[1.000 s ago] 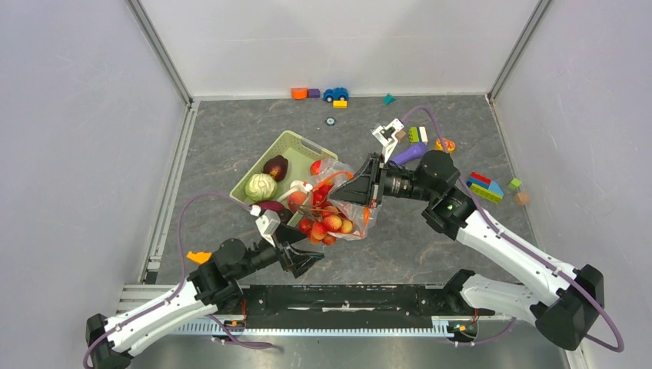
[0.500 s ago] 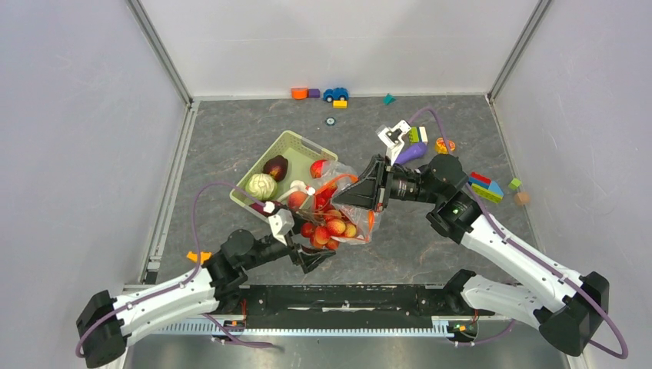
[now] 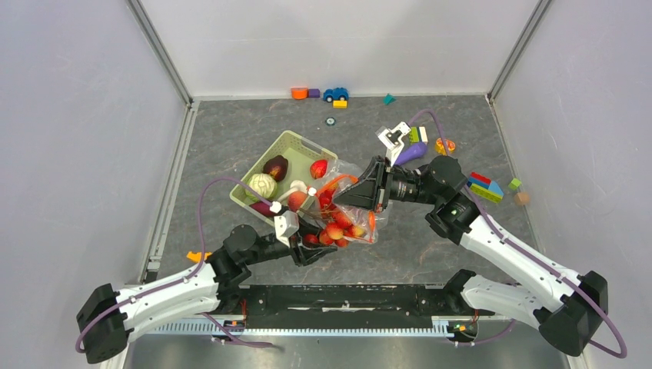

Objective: Place the food in the zip-top bag and seal the zipper

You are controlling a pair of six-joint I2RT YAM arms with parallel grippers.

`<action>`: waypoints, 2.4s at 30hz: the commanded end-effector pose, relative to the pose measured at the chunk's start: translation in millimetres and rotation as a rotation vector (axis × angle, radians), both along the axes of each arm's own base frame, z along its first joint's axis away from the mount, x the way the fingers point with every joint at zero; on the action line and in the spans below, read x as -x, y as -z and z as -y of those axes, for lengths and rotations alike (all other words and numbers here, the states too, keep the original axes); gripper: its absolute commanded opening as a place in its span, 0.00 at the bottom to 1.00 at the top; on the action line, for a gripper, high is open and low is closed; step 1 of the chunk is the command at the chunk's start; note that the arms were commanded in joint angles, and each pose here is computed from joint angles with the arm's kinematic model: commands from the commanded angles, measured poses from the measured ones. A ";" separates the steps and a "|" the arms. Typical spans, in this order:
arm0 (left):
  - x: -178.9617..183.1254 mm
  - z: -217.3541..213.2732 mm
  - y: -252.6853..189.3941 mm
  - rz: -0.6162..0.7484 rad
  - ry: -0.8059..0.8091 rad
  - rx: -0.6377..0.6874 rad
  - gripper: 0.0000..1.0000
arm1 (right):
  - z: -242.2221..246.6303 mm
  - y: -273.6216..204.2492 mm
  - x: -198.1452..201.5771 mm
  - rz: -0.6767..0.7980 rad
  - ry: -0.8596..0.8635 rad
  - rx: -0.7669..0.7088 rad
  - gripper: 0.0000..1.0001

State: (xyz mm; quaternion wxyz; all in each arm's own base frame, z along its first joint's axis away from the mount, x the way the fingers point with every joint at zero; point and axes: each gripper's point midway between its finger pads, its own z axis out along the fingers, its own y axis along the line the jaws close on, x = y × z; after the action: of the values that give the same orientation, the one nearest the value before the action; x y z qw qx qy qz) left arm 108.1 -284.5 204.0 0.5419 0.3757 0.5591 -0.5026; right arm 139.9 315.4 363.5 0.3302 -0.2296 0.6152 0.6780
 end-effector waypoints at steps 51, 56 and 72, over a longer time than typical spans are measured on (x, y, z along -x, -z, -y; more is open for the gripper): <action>-35.5 -5.9 -55.6 -0.990 -0.484 -0.150 0.03 | 41.4 168.8 -78.9 0.536 0.741 0.689 0.00; -56.5 8.0 -58.6 -1.043 -0.516 0.035 0.02 | 22.1 165.0 -63.5 0.517 0.669 0.580 0.00; -112.4 -11.6 27.5 -0.991 -0.978 -0.100 0.02 | 6.2 138.4 -36.1 0.380 0.594 0.311 0.00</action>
State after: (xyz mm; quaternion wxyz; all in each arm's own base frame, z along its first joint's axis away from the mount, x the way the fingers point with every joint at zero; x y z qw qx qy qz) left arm 196.1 -290.7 181.4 0.3189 -0.1020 0.8784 -0.3409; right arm 186.0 297.0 181.9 0.5647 -0.2463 0.7218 0.3152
